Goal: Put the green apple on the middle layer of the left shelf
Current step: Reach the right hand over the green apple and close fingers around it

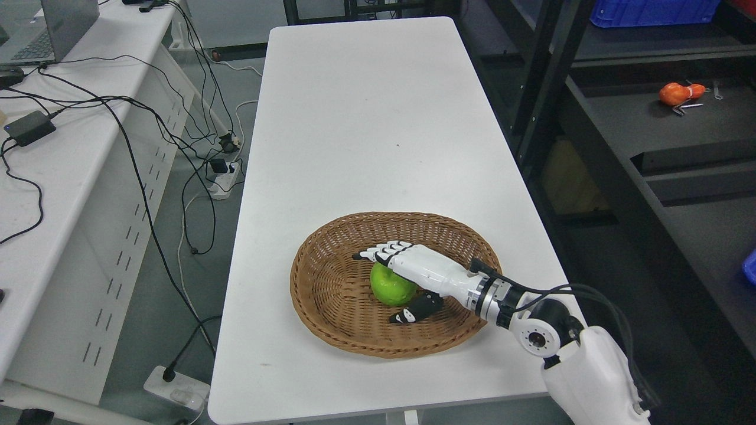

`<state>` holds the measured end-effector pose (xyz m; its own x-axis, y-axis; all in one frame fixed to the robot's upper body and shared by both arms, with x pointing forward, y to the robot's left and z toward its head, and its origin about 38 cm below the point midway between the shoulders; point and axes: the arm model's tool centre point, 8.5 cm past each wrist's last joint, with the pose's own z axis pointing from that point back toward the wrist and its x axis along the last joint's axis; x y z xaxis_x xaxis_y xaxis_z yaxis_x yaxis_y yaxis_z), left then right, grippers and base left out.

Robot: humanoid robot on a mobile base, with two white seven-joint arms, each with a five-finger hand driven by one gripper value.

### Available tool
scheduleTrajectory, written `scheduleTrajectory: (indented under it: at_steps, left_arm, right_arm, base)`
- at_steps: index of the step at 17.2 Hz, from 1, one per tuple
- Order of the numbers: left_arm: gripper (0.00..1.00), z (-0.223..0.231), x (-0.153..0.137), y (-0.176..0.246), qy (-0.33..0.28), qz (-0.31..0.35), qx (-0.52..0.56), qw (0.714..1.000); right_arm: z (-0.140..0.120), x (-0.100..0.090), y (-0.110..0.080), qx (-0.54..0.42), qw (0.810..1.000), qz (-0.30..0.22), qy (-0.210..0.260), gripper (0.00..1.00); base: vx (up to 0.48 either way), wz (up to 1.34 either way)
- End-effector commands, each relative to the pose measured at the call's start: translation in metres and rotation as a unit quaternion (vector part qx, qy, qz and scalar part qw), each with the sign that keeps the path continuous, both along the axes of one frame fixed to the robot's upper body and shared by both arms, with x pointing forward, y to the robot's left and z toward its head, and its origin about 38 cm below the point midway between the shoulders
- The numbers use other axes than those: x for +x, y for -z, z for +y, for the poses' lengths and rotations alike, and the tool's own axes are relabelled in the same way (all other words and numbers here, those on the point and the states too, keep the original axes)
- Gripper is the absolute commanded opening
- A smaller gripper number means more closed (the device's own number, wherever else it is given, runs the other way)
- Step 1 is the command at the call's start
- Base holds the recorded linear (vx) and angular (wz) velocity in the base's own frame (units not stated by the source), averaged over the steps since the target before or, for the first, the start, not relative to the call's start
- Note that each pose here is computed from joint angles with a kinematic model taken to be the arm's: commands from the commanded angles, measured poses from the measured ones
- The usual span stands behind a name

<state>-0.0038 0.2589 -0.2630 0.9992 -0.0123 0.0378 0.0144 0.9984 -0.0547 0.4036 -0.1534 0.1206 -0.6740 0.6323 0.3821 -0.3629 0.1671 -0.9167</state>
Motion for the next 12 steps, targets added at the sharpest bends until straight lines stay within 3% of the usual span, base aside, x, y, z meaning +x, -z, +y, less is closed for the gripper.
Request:
scheduleTrajectory:
  at_steps: [1, 3, 7, 9, 12]
  left_arm:
    - [1.0, 0.011, -0.001, -0.001, 0.0, 0.001, 0.009, 1.0]
    - [1.0, 0.011, 0.0, -0.001, 0.0, 0.0, 0.009, 1.0]
    - [1.0, 0.011, 0.0, -0.001, 0.0, 0.0, 0.009, 1.0]
    - [1.0, 0.011, -0.001, -0.001, 0.0, 0.001, 0.009, 1.0]
    - [1.0, 0.011, -0.001, -0.001, 0.0, 0.001, 0.009, 1.0]
  right_arm:
    - [-0.003, 0.004, 0.011, 0.0, 1.0, 0.014, 0.01, 0.64]
    - [-0.016, 0.009, 0.005, 0.012, 0.999, 0.01, 0.03, 0.48]
    - [-0.033, 0.012, -0.004, 0.024, 0.999, -0.001, 0.048, 0.25]
    - [-0.048, 0.011, -0.008, 0.025, 0.998, -0.008, 0.052, 0.04]
    - [-0.077, 0.01, -0.033, 0.08, 0.993, -0.035, 0.085, 0.01]
  base:
    - [0.0, 0.0]
    - [0.0, 0.0]
    - [0.0, 0.0]
    - [0.0, 0.0]
    - [0.0, 0.0]
